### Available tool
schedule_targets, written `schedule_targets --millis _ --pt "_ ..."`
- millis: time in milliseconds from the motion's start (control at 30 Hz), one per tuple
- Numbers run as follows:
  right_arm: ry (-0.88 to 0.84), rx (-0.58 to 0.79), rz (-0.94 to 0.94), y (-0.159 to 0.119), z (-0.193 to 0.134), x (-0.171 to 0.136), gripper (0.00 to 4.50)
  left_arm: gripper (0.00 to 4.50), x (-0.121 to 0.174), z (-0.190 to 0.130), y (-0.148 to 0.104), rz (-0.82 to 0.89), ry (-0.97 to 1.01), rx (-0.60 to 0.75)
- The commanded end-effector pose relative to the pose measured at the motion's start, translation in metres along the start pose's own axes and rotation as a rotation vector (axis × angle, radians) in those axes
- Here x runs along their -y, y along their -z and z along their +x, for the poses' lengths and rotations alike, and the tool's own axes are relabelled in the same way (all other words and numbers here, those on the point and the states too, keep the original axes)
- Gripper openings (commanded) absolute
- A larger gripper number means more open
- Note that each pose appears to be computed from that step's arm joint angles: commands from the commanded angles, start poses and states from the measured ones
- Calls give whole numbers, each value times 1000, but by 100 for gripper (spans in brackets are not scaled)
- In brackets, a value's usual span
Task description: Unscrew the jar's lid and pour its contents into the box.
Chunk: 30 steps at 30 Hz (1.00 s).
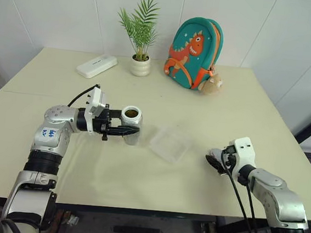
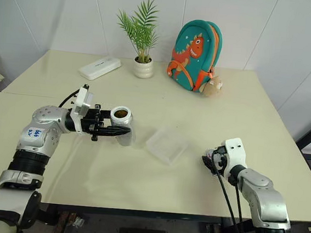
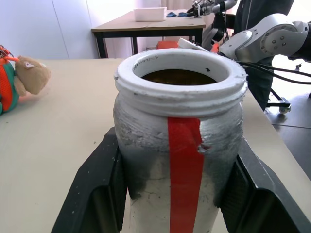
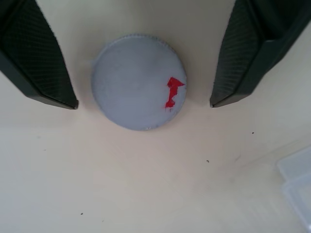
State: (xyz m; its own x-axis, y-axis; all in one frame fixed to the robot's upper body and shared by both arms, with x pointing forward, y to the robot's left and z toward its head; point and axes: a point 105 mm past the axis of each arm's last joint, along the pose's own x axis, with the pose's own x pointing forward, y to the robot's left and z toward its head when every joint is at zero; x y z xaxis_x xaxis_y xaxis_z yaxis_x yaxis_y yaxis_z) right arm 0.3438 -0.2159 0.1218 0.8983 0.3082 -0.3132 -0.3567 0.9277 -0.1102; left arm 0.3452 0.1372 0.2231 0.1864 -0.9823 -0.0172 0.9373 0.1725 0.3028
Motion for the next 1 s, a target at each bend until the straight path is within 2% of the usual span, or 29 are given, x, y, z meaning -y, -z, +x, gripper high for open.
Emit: schedule_targets --millis 33,100,200,267,367,500,733,833,1000 --pt "-35 97 -85 -28 -16 2 446 201 -6 2 -12 68 -4 9" --pt "-69 137 -125 -38 -22 -1 446 201 -8 3 -13 79 -8 6" --pt "-193 314 -161 -68 -46 -13 446 201 -16 6 -15 118 -26 0" --pt "-270 384 -156 -76 -60 -20 446 201 -23 10 -16 158 -43 -18" --pt "-468 443 -154 -78 -89 -41 446 201 -34 21 -13 279 -61 -91" --pt "-527 383 -196 -66 -107 -41 446 201 -44 41 -17 469 -72 -139" --pt "-436 373 -205 -63 -107 -30 446 201 -41 89 -21 960 -3 -272" --pt "-417 375 -192 -61 -105 -33 446 201 -36 111 -17 1261 90 -380" --pt "-401 372 -185 -58 -103 -35 446 201 -41 138 -18 1689 139 -426"
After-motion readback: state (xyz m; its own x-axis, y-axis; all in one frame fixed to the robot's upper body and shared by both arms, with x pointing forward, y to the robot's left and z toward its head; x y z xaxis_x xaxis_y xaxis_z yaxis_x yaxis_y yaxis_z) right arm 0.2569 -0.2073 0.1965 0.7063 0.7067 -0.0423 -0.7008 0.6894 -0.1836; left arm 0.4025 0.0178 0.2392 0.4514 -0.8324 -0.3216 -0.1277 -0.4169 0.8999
